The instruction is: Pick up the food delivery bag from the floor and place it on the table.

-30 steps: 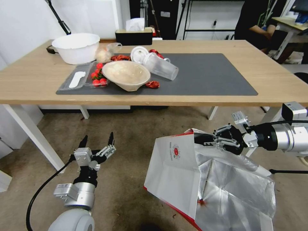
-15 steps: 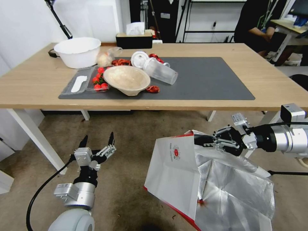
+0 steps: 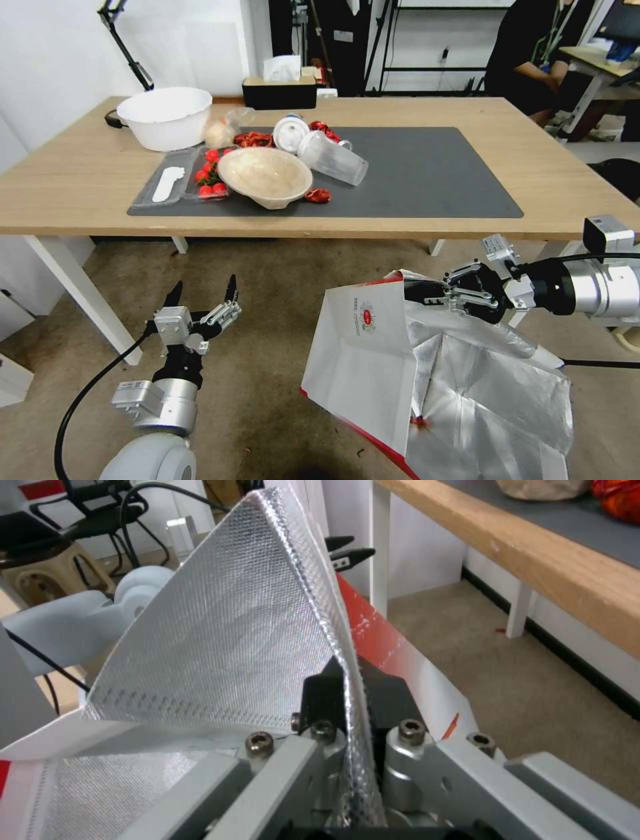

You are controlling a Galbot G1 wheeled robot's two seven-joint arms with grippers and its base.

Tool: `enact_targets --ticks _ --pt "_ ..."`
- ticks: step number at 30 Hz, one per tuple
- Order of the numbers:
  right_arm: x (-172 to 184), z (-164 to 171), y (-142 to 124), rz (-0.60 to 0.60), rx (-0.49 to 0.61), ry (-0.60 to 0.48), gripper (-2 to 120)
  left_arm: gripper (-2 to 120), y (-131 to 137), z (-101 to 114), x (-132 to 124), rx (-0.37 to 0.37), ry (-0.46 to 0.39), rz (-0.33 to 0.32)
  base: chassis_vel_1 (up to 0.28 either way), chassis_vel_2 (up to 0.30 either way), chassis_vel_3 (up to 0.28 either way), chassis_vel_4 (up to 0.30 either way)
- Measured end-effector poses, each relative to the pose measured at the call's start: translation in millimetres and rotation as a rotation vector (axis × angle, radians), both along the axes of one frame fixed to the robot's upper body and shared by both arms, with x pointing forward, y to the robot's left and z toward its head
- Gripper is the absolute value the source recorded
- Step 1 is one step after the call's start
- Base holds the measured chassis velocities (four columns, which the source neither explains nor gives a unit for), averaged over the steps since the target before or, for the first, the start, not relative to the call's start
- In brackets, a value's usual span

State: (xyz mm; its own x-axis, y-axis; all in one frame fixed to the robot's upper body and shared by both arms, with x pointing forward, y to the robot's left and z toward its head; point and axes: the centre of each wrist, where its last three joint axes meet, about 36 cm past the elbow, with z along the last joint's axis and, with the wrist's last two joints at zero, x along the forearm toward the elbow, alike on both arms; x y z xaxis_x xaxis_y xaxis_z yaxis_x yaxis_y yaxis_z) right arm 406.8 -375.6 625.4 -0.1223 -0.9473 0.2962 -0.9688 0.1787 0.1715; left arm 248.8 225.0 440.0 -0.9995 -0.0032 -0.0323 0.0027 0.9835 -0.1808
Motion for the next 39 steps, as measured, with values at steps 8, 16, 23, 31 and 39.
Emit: enact_targets --ticks 8,16,23,31,39 --pt "0.1 0.0 -0.2 0.000 0.000 0.000 0 100 0.1 0.0 0.0 0.000 0.000 0.000 0.000 0.000 0.000 0.000" --pt "0.1 0.1 -0.1 0.001 0.000 0.000 0 100 0.2 -0.2 -0.4 0.000 0.001 0.000 0.000 0.000 0.000 0.000" --pt "0.2 1.3 -0.2 0.001 -0.002 -0.002 0 100 0.4 -0.1 -1.1 0.001 0.001 0.001 0.000 0.000 0.000 0.000" --pt "-0.3 2.1 0.7 0.003 0.001 -0.004 0 100 0.5 0.7 -2.5 0.001 -0.003 0.003 0.000 0.000 0.000 0.000" --pt "-0.3 1.9 0.6 0.001 0.003 -0.004 0 100 0.5 0.7 -2.6 0.001 -0.004 0.004 0.000 0.000 0.000 0.000"
